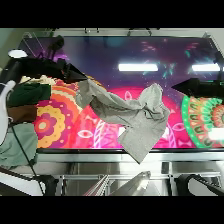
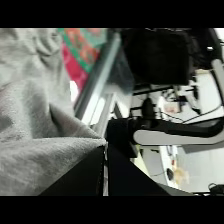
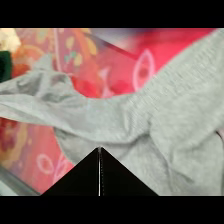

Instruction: Fold the shirts.

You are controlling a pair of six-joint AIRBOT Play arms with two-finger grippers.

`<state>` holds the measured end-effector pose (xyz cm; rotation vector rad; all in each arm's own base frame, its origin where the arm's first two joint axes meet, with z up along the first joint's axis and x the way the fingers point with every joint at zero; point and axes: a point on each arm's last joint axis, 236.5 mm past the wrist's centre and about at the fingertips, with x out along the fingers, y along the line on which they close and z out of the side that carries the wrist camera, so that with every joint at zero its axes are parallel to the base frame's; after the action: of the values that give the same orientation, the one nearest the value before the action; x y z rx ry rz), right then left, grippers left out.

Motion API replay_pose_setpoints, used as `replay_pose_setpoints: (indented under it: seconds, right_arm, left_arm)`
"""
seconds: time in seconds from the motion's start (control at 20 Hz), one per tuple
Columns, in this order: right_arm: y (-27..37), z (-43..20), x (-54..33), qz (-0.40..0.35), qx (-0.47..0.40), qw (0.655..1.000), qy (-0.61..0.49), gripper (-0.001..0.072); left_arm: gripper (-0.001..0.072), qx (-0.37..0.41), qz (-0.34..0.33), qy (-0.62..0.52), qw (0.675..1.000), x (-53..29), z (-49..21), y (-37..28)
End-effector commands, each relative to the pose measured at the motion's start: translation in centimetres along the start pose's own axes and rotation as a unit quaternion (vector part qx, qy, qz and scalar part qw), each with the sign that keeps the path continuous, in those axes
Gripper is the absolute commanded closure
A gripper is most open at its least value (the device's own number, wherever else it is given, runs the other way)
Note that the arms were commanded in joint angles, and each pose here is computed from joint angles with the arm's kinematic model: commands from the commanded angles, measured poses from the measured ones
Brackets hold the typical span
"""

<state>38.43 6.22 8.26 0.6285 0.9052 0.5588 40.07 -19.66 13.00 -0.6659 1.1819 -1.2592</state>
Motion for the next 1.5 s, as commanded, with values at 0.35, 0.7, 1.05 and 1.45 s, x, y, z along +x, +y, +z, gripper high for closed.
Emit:
replay_pose_setpoints:
  seconds: [0.35, 0.7, 1.05, 1.45]
  right_arm:
    - [-7.6, -6.0, 1.8, -0.083, 0.082, 0.988, 0.097, 0.0229]
    - [-10.4, -10.2, 7.0, -0.066, 0.131, 0.975, 0.164, 0.0229]
    - [-9.4, -11.6, 15.2, -0.069, 0.089, 0.973, 0.200, 0.0372]
    - [0.3, -2.7, 8.2, 0.012, 0.003, 0.991, 0.134, 0.0702]
  left_arm:
    - [0.0691, -0.040, 0.079, 0.008, 0.996, -3.5, -2.2, 3.6]
    - [0.0691, -0.112, 0.058, -0.021, 0.992, -4.5, -5.2, 8.2]
    - [0.0691, -0.119, 0.052, -0.037, 0.991, -4.9, -5.6, 9.0]
    - [0.0691, -0.045, -0.027, -0.130, 0.990, -8.2, -2.0, 2.5]
